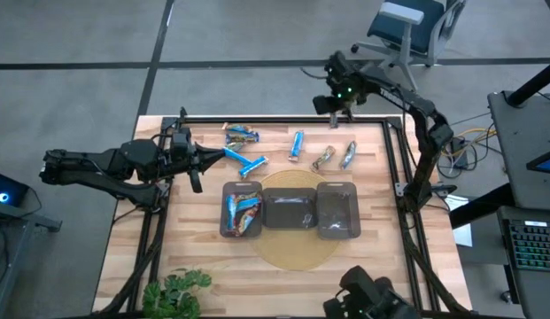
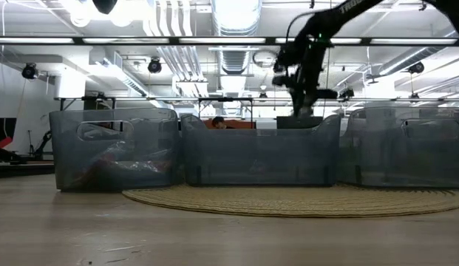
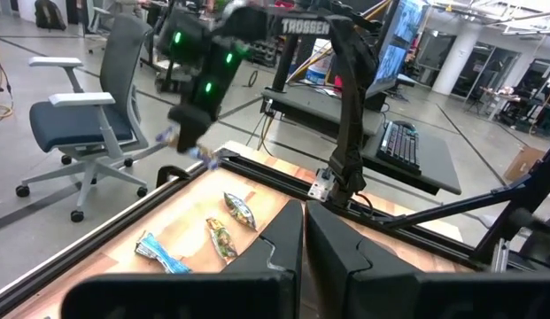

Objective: Pick and place Granola Bars by type
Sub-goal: Put the blue granola bar into the center black bin

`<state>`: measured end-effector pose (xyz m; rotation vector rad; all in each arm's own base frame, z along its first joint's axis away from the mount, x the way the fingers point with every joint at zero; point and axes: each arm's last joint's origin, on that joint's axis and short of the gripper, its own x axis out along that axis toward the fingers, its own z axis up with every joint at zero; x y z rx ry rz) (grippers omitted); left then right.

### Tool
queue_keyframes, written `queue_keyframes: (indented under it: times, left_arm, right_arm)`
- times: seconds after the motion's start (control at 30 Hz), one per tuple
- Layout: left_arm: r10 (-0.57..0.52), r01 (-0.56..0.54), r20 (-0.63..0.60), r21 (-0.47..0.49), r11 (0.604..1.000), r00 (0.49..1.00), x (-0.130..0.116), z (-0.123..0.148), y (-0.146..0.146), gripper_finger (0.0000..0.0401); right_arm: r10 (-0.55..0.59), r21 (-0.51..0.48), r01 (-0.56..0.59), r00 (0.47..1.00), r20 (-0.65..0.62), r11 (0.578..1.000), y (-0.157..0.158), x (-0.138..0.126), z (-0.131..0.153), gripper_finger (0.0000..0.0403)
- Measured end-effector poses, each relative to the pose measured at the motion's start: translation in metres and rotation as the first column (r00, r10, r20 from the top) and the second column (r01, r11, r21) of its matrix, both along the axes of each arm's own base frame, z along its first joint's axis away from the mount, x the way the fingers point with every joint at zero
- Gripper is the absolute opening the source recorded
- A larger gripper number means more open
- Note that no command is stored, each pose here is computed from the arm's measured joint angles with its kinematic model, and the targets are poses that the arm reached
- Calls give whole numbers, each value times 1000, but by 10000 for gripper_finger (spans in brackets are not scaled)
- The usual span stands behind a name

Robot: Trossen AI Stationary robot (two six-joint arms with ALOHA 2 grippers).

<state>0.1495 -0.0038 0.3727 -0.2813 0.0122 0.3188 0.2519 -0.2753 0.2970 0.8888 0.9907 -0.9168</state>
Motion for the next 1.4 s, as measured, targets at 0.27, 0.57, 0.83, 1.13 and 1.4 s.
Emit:
queue_keyframes:
  times: [0.27, 0.57, 0.83, 1.13, 1.4]
  left_arm:
    - [0, 0, 0, 0, 1000, 1000, 0, 0, 0, 0]
    - [0, 0, 0, 0, 1000, 1000, 0, 0, 0, 0]
    - [0, 0, -2, 6, 1000, 1000, 0, 0, 0, 0]
    - [0, 0, -2, 7, 1000, 1000, 0, 0, 0, 0]
    - [0, 0, -1, 5, 1000, 1000, 0, 0, 0, 0]
  right_arm:
    - [113, -188, -94, 989, 94, 978, 21, -13, 81, 54]
    - [213, -265, -179, 971, 106, 948, 71, -48, 141, 54]
    - [343, -317, -292, 932, 116, 902, 123, -64, 162, 54]
    - [495, -300, -434, 851, 173, 850, 171, -68, 163, 54]
    - [533, -168, -507, 822, 202, 846, 208, -59, 140, 54]
